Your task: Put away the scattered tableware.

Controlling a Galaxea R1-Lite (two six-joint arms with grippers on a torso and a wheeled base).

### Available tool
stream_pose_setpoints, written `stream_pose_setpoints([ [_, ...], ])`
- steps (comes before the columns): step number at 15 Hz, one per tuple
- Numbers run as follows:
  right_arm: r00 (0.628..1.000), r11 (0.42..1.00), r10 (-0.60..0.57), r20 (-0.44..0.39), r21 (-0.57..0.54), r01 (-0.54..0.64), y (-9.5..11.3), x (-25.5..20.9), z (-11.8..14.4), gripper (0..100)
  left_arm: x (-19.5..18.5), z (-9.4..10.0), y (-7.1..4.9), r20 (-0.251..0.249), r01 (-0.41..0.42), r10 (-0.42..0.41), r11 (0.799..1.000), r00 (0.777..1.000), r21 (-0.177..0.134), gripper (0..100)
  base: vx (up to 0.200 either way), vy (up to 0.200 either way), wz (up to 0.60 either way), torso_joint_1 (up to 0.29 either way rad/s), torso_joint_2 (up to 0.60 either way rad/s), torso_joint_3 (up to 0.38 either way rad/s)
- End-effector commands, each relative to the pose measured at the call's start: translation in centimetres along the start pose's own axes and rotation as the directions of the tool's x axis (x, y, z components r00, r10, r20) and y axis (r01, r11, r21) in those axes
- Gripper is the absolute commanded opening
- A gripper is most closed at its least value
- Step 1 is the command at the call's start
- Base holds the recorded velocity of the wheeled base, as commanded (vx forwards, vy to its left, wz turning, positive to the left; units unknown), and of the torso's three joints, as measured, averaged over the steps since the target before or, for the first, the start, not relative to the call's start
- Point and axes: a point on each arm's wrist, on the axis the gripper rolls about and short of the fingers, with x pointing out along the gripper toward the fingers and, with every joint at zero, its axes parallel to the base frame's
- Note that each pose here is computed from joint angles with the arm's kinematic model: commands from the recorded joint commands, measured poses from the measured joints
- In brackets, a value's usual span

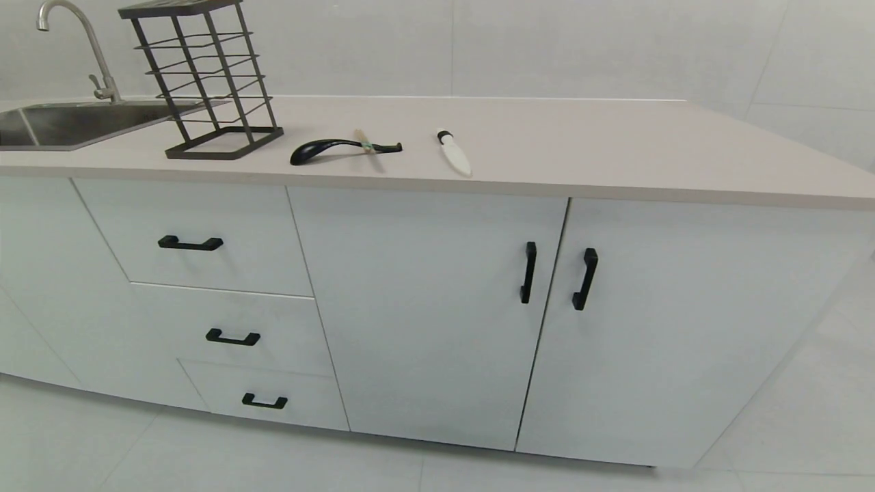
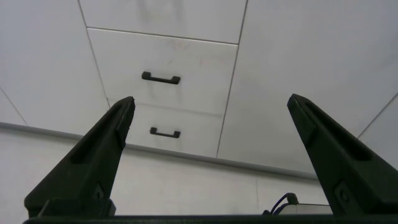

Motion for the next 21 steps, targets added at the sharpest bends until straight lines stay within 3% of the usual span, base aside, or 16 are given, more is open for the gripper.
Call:
stream_pose_setpoints([
  [1,1.000,1.000,0.001,-0.003,0.000,-0.001,0.00,0.02,0.01,0,0.01,0.01,0.00,-0.001,-0.002,0.002,1.000,1.000,-0.001,100,0.000,0.200,0.00,0.002,0.01,0.002],
  [16,1.000,1.000,0.001,-0.003,0.000,-0.001,0.00,0.02,0.01,0,0.01,0.01,0.00,-0.001,0.000,0.000,1.000,1.000,0.000,100,0.000,0.200,0.00,0.002,0.00,0.002],
  [18,1.000,1.000,0.000,-0.003,0.000,0.000,0.00,0.02,0.01,0,0.00,0.01,0.00,0.001,-0.001,0.001,1.000,1.000,0.002,100,0.200,0.200,0.00,0.002,0.00,0.002],
  [21,1.000,1.000,0.000,-0.003,0.000,0.000,0.01,0.02,0.01,0,0.01,0.01,0.00,-0.001,-0.002,0.002,1.000,1.000,0.009,100,0.000,0.000,0.00,0.000,0.00,0.000],
])
